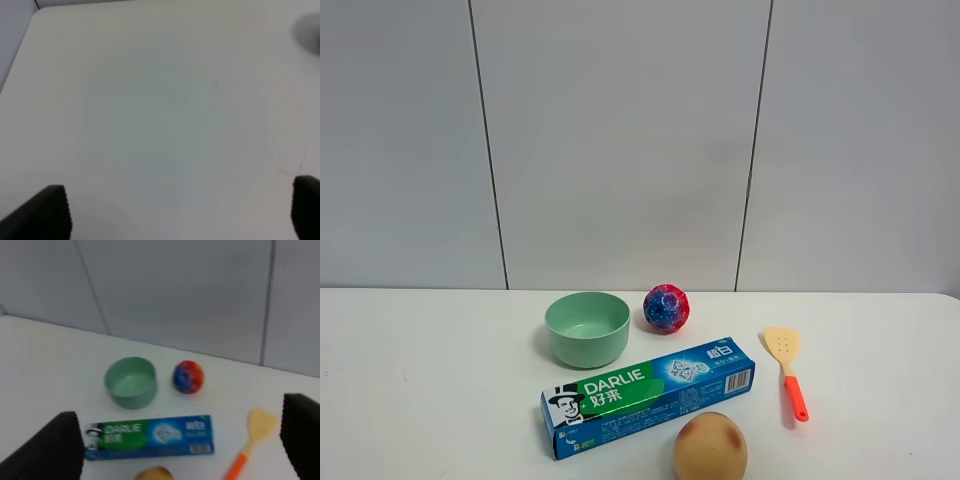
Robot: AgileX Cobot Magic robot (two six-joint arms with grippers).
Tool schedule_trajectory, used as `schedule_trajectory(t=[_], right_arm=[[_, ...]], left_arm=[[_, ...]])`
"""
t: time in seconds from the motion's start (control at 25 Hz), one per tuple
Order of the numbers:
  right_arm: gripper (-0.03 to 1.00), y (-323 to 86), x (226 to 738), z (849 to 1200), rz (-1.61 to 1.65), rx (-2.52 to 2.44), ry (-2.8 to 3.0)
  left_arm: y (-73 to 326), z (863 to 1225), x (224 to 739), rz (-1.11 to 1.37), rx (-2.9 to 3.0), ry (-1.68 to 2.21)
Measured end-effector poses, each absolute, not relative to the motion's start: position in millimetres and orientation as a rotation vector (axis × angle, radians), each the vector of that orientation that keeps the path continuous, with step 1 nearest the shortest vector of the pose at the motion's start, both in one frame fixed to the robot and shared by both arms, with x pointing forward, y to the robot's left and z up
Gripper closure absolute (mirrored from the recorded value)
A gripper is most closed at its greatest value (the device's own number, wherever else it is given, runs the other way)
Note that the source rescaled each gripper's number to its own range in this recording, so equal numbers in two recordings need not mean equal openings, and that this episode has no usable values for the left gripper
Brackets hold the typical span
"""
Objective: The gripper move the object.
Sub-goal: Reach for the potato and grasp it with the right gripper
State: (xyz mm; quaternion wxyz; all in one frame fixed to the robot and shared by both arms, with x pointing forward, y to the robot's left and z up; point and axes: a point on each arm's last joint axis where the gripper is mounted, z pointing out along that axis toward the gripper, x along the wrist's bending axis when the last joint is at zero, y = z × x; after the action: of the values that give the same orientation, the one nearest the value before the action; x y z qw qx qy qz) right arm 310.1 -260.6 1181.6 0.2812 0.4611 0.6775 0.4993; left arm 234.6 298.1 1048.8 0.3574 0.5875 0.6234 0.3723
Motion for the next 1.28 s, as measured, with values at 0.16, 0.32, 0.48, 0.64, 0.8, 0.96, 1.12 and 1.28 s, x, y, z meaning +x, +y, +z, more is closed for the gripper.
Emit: schedule_trajectory(t=[0.16, 0.32, 0.48, 0.64, 0.8, 0.96, 1.12, 1.28], right_arm=[[0.06, -254.7, 353.2, 1220.1, 1.337, 1.223, 1.984], [0.06, -248.9, 404.2, 1227.5, 1.200, 1.292, 2.139], [0.06, -233.7, 456.4, 1198.9, 0.907, 1.286, 2.300], [0.06, -194.7, 487.4, 1162.1, 0.748, 1.138, 2.509], [0.06, -149.4, 502.9, 1132.7, 0.724, 0.916, 2.650], [0.06, -117.7, 506.1, 1107.5, 0.637, 0.745, 2.751], [0.07, -91.7, 498.8, 1083.7, 0.501, 0.690, 2.854], [0.08, -70.0, 496.3, 1056.6, 0.348, 0.730, 2.892]], left_arm=[[298.1, 1048.8, 234.6, 0.961, 1.516, 1.609], [298.1, 1048.8, 234.6, 0.961, 1.516, 1.609], [298.1, 1048.8, 234.6, 0.961, 1.516, 1.609], [298.1, 1048.8, 234.6, 0.961, 1.516, 1.609], [298.1, 1048.8, 234.6, 0.961, 1.516, 1.609], [298.1, 1048.8, 234.6, 0.961, 1.516, 1.609], [298.1, 1048.8, 234.6, 0.961, 1.516, 1.609], [298.1, 1048.8, 234.6, 0.961, 1.516, 1.609]])
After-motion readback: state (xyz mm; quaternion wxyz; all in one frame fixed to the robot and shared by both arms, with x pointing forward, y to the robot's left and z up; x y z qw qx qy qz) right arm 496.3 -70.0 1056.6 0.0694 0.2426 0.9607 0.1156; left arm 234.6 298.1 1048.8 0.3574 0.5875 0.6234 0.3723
